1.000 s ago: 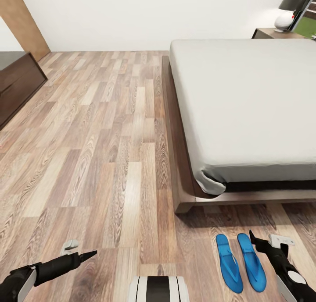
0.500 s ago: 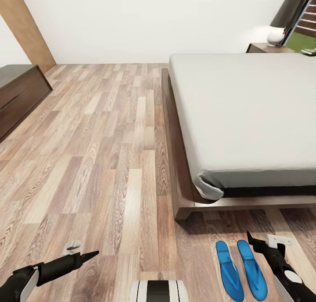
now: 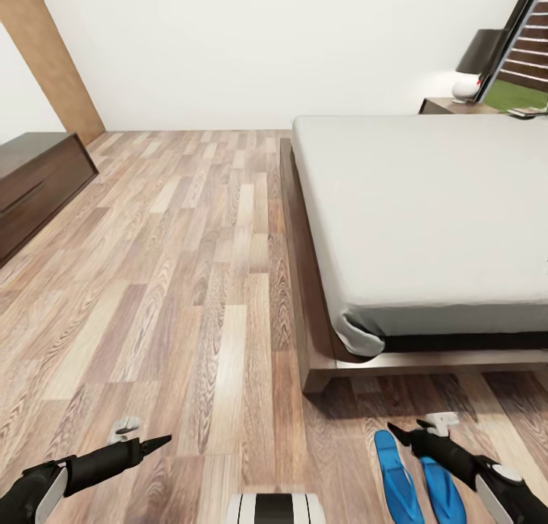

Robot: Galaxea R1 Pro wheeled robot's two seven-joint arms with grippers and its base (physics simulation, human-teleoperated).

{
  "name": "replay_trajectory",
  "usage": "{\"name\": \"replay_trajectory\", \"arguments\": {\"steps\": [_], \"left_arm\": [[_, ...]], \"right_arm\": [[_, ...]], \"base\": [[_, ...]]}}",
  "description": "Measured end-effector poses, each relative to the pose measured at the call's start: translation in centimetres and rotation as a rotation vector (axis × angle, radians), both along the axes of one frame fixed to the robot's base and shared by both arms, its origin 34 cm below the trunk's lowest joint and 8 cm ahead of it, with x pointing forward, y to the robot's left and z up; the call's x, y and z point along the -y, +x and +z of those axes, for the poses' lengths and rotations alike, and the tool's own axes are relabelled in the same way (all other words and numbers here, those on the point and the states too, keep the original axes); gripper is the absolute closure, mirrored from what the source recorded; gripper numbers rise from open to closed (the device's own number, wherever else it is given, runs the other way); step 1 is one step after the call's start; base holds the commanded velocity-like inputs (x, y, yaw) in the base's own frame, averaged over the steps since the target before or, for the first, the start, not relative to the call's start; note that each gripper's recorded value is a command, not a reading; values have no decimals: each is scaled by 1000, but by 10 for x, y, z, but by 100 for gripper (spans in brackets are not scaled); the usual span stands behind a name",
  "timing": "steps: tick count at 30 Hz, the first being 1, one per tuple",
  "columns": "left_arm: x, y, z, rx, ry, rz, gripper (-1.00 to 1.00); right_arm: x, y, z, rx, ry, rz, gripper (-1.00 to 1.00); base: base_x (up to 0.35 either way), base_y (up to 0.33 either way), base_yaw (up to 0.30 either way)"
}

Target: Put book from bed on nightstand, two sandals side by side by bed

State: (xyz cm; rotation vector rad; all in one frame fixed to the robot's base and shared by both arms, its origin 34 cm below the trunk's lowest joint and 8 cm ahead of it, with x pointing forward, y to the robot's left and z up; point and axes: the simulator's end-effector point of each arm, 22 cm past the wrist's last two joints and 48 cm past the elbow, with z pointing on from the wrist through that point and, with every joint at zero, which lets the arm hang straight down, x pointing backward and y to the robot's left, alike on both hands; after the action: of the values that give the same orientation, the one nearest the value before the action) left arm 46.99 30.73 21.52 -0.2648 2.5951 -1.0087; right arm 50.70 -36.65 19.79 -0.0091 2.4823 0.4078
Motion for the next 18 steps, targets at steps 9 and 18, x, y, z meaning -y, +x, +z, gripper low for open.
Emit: {"name": "replay_trajectory", "arguments": {"steps": [9,18], "left_arm": [[0,10,15,37,0,0,-100],[2,19,31,73,-6,-1,-100]], "right_arm": [[-37,-18,32,-34,234,126,-100],[-4,-68,36,-114,369,-11,-100]], "base": [[0,0,0],[0,0,0]]}}
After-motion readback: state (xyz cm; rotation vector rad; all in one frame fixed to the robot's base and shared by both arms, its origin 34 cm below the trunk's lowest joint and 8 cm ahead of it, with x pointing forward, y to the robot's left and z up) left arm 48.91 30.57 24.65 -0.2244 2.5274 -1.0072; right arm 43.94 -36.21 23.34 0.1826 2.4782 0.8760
